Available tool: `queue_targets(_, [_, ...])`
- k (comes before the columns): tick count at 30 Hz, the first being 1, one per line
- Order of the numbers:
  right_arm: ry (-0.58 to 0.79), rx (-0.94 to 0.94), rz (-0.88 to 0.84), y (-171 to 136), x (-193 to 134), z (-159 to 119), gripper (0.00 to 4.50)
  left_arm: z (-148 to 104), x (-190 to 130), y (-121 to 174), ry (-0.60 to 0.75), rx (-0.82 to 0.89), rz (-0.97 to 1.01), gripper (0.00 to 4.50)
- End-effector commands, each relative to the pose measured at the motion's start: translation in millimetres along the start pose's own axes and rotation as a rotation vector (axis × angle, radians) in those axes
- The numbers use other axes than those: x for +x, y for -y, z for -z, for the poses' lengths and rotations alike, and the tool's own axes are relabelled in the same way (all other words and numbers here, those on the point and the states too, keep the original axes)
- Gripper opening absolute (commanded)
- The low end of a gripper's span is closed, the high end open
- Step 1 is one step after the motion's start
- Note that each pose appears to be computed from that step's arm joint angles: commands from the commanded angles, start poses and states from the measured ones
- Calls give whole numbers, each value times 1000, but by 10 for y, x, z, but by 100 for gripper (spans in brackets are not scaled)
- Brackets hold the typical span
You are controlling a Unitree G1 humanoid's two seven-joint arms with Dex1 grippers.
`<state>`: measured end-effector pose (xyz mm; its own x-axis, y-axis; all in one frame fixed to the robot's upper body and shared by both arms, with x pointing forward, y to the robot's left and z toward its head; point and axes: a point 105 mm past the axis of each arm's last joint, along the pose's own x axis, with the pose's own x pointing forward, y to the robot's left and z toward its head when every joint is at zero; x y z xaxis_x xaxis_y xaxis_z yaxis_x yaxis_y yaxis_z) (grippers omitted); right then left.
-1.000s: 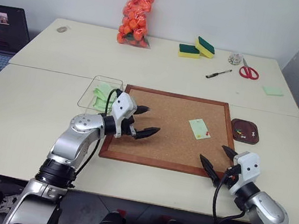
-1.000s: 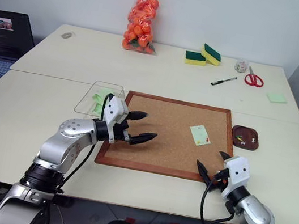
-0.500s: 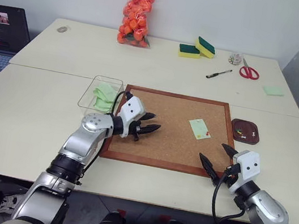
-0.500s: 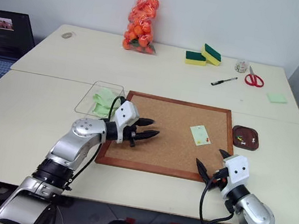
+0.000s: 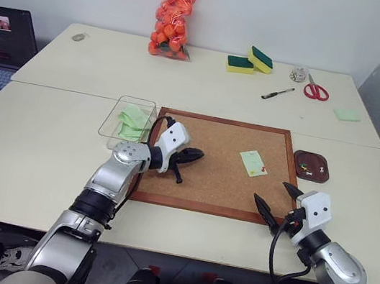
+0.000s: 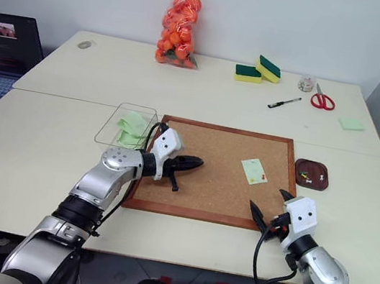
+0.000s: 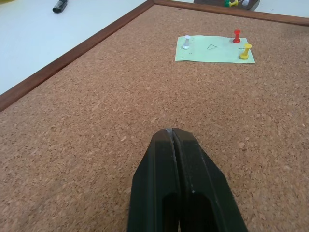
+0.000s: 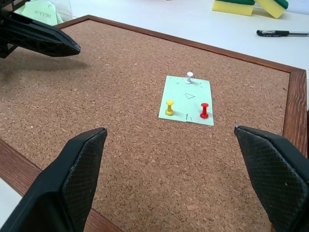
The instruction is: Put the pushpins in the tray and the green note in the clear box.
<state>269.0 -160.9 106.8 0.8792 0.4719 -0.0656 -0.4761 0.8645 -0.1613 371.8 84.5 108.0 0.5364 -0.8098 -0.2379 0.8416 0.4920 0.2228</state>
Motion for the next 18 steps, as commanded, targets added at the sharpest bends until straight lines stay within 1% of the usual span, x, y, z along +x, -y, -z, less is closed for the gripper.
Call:
queue_targets(1, [61,-34,-9,-2,34,-199,450,-38,56,31,3,42,14,2])
queue_targets(8, [52,-22,0,110,250,-352,450,163,79,74,-63,18,29,2])
queue_targets(15, [28,-28,-15,188,651,-473,450,202,75,82,-72,15,33,2])
queue_targets(18, [1,-14,-19,219,836,-479,450,215,62,103,-76,13,43,2])
